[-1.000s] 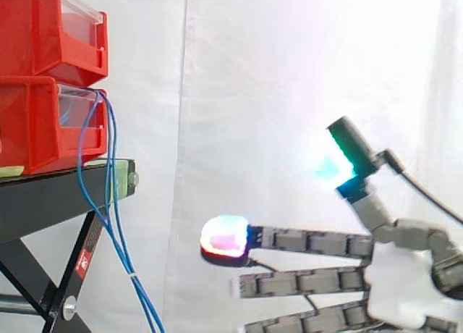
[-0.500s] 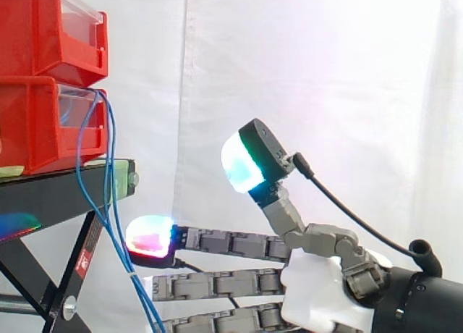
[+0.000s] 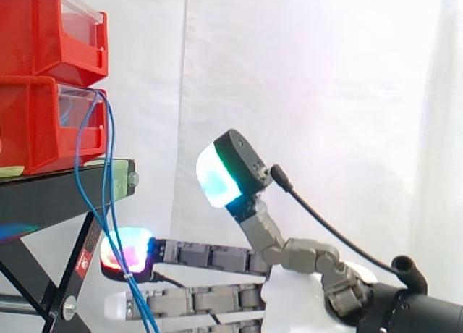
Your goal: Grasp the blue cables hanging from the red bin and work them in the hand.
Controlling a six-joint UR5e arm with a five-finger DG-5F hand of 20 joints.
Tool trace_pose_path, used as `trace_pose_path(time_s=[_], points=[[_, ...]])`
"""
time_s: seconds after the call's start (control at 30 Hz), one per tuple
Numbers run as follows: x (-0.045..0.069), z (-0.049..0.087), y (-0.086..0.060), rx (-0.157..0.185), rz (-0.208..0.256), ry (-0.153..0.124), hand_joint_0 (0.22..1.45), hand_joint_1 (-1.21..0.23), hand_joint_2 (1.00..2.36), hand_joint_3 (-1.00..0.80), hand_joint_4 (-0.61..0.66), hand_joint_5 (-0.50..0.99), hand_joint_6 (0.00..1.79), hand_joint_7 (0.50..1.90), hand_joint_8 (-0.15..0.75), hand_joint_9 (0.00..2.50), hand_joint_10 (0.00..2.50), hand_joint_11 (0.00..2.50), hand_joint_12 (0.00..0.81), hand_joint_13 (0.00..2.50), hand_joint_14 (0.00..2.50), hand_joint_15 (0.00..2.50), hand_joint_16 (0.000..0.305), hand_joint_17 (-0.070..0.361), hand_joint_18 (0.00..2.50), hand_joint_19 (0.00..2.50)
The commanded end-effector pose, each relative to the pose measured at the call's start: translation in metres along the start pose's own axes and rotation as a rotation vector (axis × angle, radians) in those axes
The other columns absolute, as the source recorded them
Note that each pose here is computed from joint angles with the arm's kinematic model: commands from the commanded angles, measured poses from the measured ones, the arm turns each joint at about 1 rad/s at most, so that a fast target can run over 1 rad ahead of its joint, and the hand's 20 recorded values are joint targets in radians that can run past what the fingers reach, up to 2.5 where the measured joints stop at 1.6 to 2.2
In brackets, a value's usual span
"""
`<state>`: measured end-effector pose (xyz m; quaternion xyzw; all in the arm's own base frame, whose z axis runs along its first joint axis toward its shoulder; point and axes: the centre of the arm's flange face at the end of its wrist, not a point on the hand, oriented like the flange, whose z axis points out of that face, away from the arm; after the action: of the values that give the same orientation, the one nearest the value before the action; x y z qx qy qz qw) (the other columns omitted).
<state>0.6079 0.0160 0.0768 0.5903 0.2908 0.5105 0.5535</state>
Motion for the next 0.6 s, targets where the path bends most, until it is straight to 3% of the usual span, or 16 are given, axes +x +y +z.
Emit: trace_pose_path(time_s=[0.0,0.07,0.13,0.47,0.57], points=[[0.0,-0.002,-0.019,0.014,0.001,0.005,0.64,-0.48,1.0,-1.0,0.13,-0.39,0.0,0.56,0.369,0.58,0.01,0.38,0.537,0.58,0.01,0.41,0.078,0.176,0.3,0.06],[0.002,0.003,-0.033,0.006,0.031,0.008,0.64,-0.48,1.0,-1.0,0.13,-0.39,0.0,0.56,0.366,0.61,0.01,0.42,0.542,0.62,0.01,0.44,0.077,0.174,0.33,0.08],[0.005,0.007,-0.037,-0.004,0.065,0.008,0.64,-0.48,1.0,-1.0,0.13,-0.39,0.0,0.56,0.373,0.65,0.01,0.46,0.54,0.65,0.01,0.46,0.077,0.173,0.34,0.09],[0.004,0.004,-0.04,0.019,0.052,0.011,0.66,-0.48,1.0,-1.0,0.15,-0.36,0.0,0.57,0.389,0.93,0.02,0.9,0.564,1.03,0.02,0.87,0.074,0.166,0.55,0.25],[0.008,0.003,-0.041,0.025,0.048,0.018,0.66,-0.48,1.0,-1.0,0.16,-0.35,0.0,0.58,0.392,0.95,0.02,0.97,0.57,1.09,0.02,0.95,0.074,0.167,0.58,0.29]])
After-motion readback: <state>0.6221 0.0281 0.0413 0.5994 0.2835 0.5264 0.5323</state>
